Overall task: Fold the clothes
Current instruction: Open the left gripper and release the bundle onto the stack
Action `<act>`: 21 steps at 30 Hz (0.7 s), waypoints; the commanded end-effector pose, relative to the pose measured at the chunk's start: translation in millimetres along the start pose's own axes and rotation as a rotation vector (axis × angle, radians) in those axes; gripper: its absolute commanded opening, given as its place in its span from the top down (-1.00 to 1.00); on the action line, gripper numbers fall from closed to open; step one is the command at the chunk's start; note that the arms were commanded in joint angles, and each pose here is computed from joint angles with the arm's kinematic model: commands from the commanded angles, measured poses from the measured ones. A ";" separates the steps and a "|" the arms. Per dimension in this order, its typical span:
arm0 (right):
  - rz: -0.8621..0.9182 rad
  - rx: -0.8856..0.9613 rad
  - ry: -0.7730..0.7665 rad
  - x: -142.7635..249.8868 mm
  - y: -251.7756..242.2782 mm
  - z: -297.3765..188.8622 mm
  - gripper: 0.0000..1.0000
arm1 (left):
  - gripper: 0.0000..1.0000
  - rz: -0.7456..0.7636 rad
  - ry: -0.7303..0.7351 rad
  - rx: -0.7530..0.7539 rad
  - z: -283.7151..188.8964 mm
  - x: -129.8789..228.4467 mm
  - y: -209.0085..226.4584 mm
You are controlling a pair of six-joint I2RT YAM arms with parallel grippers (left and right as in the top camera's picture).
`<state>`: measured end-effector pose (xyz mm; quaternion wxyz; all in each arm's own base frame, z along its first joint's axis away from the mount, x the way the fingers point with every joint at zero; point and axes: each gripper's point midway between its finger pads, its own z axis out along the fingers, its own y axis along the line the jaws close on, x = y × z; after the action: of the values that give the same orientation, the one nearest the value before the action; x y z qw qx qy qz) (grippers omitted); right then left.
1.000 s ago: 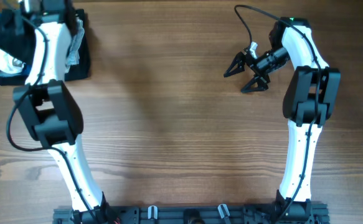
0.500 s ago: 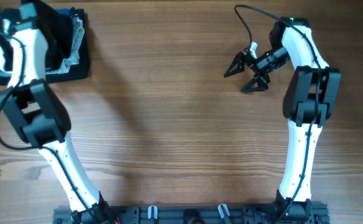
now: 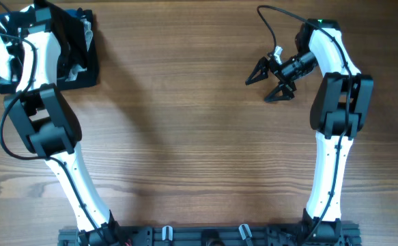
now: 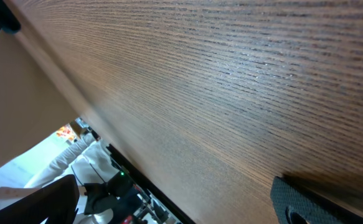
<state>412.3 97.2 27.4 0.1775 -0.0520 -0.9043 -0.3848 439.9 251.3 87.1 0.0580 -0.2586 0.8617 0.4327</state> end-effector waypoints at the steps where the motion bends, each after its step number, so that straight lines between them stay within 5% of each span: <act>1: 0.017 0.012 0.023 -1.0 -9.0 8.3 -0.99 | -1.00 -0.077 -0.087 0.019 -35.7 -19.0 16.0; 7: 0.015 0.016 0.023 -0.9 -9.6 8.3 -0.99 | -1.00 -0.217 -0.242 0.089 -112.0 -48.2 67.5; 14: 0.001 0.061 0.025 -0.9 -17.5 8.0 -1.00 | -0.99 -0.277 -0.353 0.162 -183.2 -42.0 109.9; 21: -0.010 0.151 0.001 -8.5 -33.1 6.1 -0.99 | -0.99 -0.348 -0.325 0.483 -241.9 -6.4 115.3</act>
<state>412.2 95.0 24.2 0.1774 -0.0503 -0.9093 -0.3731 424.5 149.3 301.4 0.2862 -0.2810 0.8528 0.3344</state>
